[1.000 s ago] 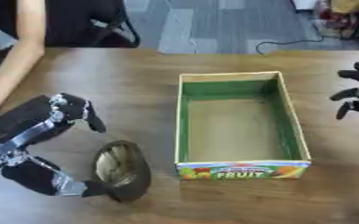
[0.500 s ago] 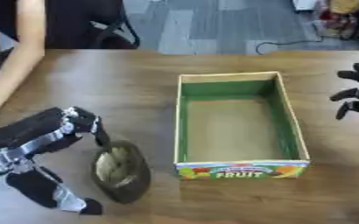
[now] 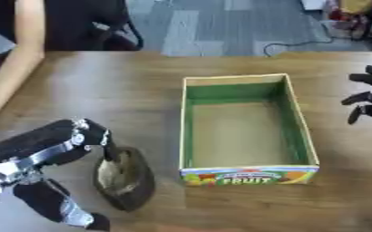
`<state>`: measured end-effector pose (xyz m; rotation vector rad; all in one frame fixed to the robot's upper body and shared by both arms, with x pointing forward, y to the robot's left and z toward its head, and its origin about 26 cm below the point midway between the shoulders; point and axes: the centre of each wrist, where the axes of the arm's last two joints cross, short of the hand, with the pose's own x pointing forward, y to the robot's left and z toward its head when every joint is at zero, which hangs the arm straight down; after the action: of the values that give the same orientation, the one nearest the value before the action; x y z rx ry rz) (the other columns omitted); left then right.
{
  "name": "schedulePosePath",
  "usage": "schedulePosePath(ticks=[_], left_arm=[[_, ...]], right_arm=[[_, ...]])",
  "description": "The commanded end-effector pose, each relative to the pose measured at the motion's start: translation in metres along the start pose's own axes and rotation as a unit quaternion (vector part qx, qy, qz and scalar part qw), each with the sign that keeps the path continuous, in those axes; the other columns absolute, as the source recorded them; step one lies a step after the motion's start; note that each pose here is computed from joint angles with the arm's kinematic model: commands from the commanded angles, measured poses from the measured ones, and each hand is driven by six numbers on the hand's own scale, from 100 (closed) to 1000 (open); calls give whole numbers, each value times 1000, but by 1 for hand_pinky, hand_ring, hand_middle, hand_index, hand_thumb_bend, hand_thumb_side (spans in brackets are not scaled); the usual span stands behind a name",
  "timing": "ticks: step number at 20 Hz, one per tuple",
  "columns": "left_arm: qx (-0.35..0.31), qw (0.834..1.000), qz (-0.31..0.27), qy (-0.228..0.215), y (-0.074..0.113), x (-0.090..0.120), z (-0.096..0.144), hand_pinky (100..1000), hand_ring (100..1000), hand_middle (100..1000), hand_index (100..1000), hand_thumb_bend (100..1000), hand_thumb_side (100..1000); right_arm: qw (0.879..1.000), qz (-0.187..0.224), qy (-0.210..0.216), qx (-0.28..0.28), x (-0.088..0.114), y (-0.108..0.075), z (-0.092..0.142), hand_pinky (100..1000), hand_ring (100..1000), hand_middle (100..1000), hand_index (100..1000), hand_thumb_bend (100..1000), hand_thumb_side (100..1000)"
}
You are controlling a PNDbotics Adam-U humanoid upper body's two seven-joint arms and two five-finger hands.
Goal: Pick up objects on the table and place them in the box.
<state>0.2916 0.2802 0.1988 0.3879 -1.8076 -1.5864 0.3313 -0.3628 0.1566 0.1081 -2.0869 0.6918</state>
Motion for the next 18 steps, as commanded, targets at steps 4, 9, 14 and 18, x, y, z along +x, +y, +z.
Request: schedulePosePath(ticks=[4,9,14,18], left_arm=[[1,1000,-22,19,0,-3,1,100,100,491,633,692,438],[1,999,-19,46,-10,-14,1,100,100,492,632,696,430],[-8,998,-15,58,-23,-23,-2,100,100,488,627,700,424],[-13,998,-9,57,-30,-27,-4,100,100,477,615,698,418]], right_arm=[[1000,11,-11,-1,7,-6,-4,460,685,880,1000,100,1000],[1000,11,-13,-1,8,-6,-5,461,685,880,1000,100,1000],[1000,11,-15,-1,8,-6,-5,461,685,880,1000,100,1000],[1000,12,-17,-1,9,-6,-6,461,685,880,1000,100,1000]])
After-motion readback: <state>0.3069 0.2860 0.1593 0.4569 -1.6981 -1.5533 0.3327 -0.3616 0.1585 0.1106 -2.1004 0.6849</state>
